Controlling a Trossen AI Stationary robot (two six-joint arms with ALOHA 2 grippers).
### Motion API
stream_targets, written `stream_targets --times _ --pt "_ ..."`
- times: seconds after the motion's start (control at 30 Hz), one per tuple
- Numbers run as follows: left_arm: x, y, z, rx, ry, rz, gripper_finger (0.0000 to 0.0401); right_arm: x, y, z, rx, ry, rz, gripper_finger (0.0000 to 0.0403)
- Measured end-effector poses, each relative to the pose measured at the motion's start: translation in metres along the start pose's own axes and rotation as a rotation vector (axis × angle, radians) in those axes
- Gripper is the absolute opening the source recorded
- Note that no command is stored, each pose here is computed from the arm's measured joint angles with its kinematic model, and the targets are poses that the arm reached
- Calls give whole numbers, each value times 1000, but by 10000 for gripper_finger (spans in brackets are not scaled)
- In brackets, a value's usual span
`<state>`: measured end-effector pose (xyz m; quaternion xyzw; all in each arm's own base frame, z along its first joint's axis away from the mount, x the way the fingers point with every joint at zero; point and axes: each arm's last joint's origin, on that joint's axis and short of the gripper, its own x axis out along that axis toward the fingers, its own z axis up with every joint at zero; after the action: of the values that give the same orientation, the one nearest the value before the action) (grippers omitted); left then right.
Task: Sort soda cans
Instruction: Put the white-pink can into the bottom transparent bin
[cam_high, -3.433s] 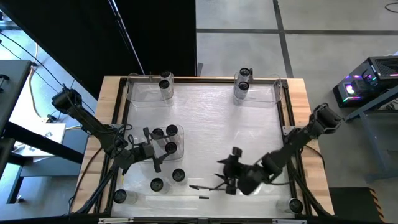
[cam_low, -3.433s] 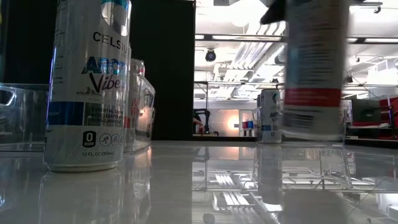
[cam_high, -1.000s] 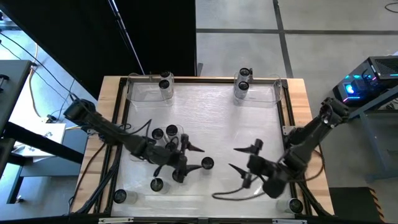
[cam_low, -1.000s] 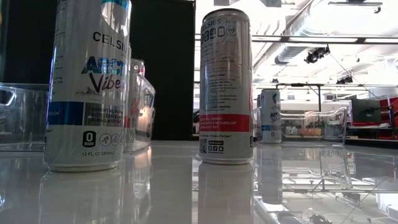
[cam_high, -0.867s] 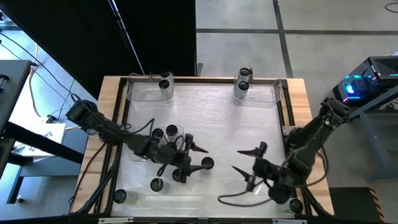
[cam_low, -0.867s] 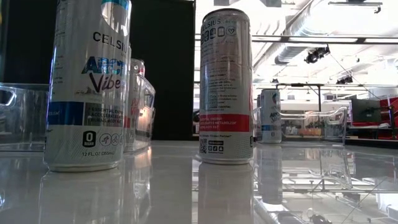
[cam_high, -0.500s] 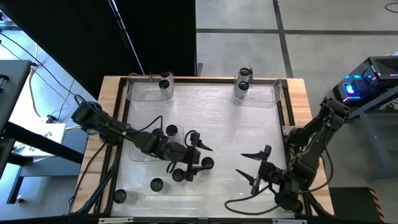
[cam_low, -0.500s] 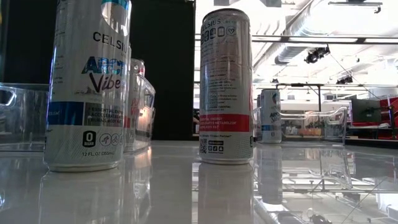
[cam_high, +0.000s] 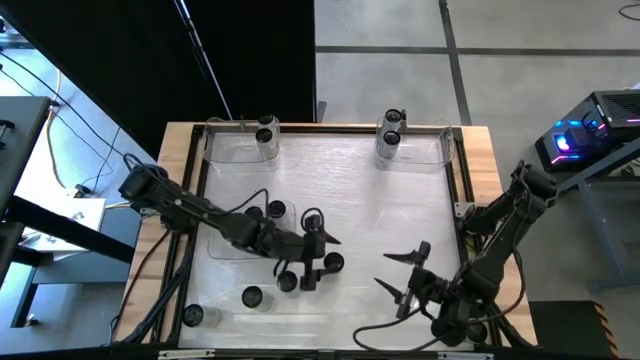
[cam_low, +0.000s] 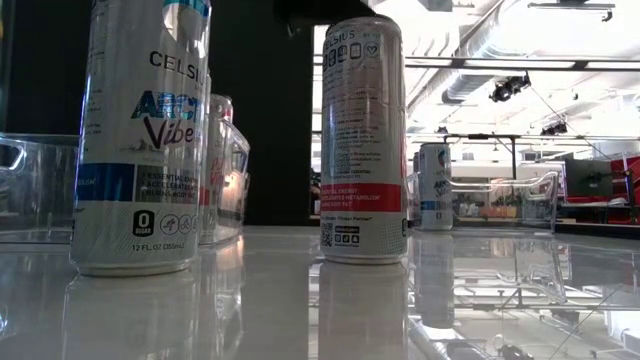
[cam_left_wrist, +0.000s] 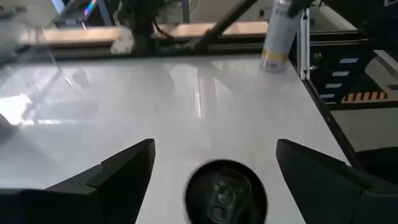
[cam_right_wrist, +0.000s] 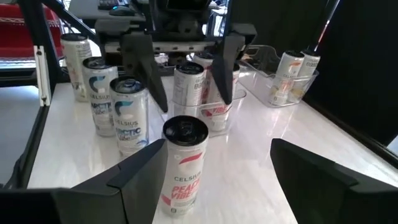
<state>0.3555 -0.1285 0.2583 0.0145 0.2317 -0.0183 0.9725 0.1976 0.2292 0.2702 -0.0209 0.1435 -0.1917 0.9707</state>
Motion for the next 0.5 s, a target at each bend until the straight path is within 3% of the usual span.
stream_targets --times 0.27,0.5 --pt "19 -5 -17 -11 53 6 331 -6 3 -1 2 -9 16 281" --pt "25 -6 -23 48 69 24 331 -6 3 -1 8 -11 19 281"
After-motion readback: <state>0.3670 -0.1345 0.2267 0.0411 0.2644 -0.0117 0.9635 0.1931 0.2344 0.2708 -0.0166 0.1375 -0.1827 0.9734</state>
